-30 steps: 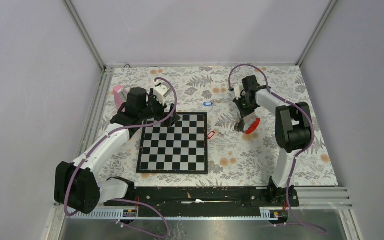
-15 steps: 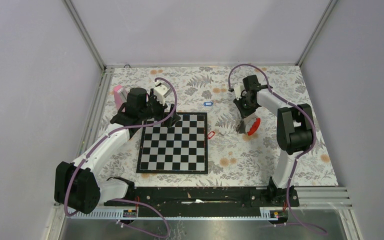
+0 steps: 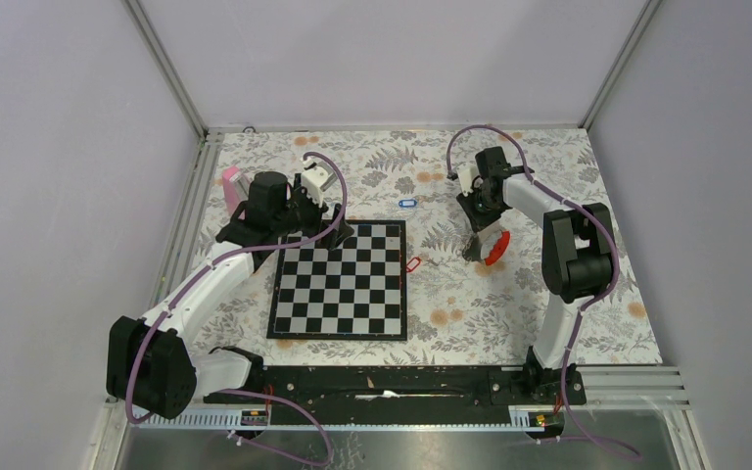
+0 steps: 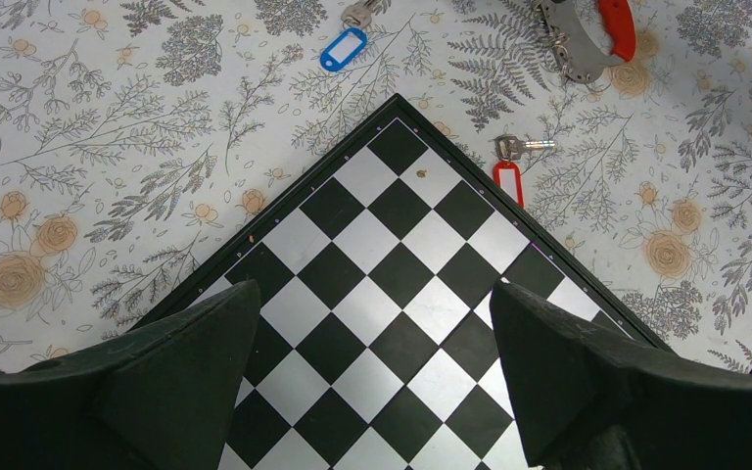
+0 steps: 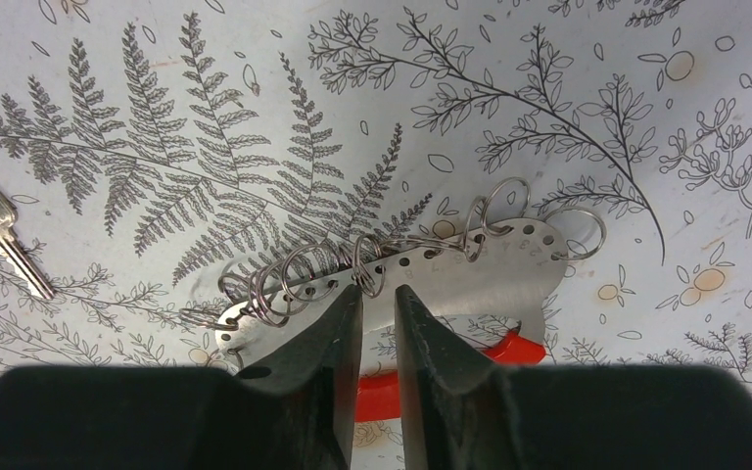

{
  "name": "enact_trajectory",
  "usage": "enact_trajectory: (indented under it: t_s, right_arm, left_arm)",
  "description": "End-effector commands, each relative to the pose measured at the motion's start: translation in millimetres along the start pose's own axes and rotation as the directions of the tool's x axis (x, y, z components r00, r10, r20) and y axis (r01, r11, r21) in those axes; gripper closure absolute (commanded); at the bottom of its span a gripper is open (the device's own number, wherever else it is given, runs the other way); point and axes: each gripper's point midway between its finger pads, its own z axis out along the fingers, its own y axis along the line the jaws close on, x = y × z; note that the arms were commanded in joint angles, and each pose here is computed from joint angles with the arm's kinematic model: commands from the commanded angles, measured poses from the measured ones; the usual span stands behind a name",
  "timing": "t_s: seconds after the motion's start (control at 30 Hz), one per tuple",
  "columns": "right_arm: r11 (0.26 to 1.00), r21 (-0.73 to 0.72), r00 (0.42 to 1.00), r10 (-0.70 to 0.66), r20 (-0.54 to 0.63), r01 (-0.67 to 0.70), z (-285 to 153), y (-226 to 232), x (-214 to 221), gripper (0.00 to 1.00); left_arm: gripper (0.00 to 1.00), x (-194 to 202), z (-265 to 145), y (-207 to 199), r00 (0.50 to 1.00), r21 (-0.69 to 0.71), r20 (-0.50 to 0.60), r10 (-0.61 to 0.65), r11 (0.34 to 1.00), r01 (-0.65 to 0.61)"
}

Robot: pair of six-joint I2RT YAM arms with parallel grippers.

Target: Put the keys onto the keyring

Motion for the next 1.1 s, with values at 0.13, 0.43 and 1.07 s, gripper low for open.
enact_trajectory:
  t_s: [0.13,0.43,1.07]
  right_arm:
    - [1.0,-0.017,0.997,-0.011,0.077,0.012,-21,0,-23,0.76]
    - [0.99,-0.139,0.993,-0.02,0.116,0.037,-31,27,-19,0.69]
    - [0.947,-0.283,0.987,-0.14,0.074,0.156,-21,69,12,0.53]
  left_arm:
    - [0.01,-15,-4,-3,0.997,0.014,0.064,0.046,0.999,-0.047]
    - [0.01,-14,-4,-3,0.997,0.016,0.063,0.046,0.999,-0.048]
    - [0.01,-11,-1,-3,0.997,0.022,0.055,0.045,0.999,-0.046]
